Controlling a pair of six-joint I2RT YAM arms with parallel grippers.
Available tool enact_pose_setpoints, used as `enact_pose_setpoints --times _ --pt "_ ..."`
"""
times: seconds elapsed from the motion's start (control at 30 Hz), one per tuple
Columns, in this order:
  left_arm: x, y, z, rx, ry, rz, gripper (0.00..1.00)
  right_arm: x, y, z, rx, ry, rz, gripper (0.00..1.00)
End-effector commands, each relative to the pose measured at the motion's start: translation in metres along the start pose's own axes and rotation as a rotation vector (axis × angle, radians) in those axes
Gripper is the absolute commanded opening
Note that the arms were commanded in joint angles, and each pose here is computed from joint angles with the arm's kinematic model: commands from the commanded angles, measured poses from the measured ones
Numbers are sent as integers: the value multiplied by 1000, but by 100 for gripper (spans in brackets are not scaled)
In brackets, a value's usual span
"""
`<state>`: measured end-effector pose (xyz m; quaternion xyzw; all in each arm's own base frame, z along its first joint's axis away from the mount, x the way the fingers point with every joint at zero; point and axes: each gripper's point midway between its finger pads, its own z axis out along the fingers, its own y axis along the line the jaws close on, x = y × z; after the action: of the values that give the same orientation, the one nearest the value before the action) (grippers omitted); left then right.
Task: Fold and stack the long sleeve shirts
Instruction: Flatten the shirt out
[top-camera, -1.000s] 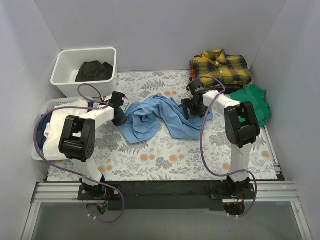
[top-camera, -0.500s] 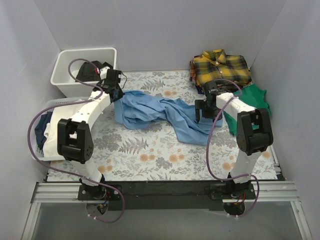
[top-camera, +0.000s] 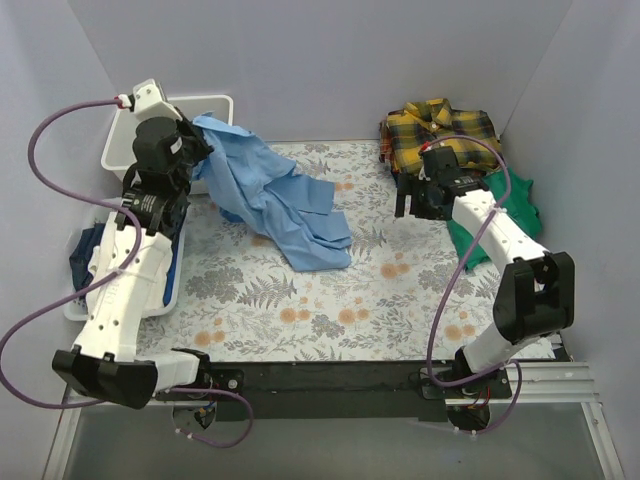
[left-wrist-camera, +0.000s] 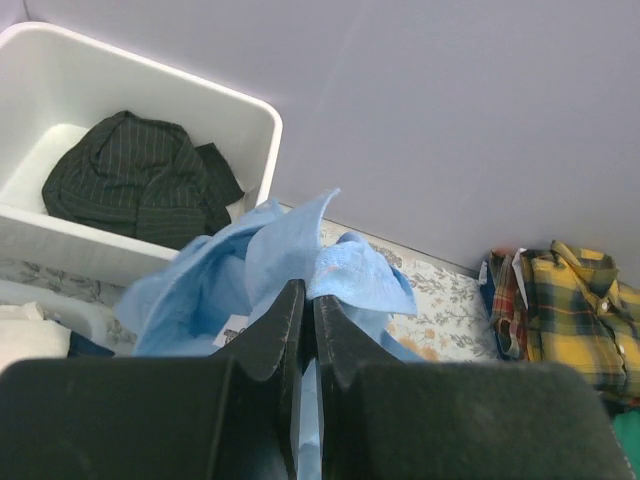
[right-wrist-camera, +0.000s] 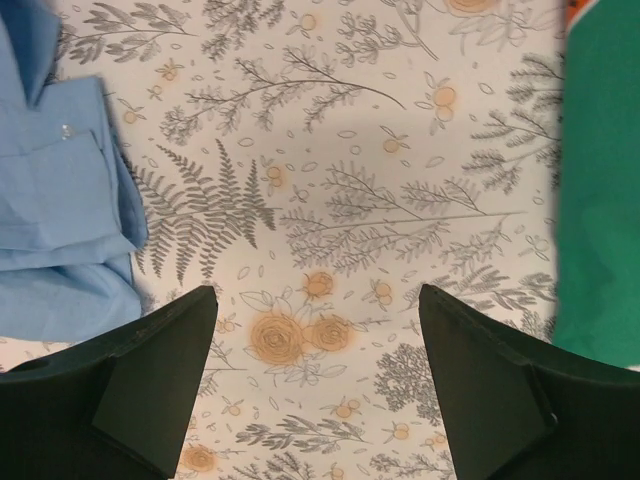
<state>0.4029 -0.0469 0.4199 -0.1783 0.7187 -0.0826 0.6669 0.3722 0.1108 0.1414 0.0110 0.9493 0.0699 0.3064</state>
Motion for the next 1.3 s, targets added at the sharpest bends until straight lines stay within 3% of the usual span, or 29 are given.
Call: enact_pose_setpoints --times 0.0,0.23,0.47,0.63,0.9,0.97,1.0,1.1,1.13,1.23,1.27 --pt "51 26 -23 -32 136 27 0 -26 31 19 -114 -22 -20 90" --pt "91 57 -60 -79 205 -2 0 -44 126 69 -264 12 -232 90" --pt "103 82 -73 -194 230 0 0 -19 192 99 -398 101 -311 87" --pt "109 87 -71 -214 245 19 0 13 199 102 -391 176 -341 82" --pt "122 86 -64 -209 275 23 0 52 161 106 -245 246 -336 84" --pt "124 86 -64 -204 279 25 0 58 161 110 -249 268 -342 80" --pt "126 87 -63 -205 282 25 0 60 164 110 -259 273 -346 77" --pt "127 88 -62 -212 286 30 0 61 171 110 -257 285 -370 54" --pt "126 88 -62 -214 283 31 0 62 170 112 -226 284 -377 36" --pt "123 88 -61 -222 276 32 0 51 161 103 -149 264 -371 2" --pt "119 87 -60 -221 267 28 0 47 156 100 -124 251 -368 1"
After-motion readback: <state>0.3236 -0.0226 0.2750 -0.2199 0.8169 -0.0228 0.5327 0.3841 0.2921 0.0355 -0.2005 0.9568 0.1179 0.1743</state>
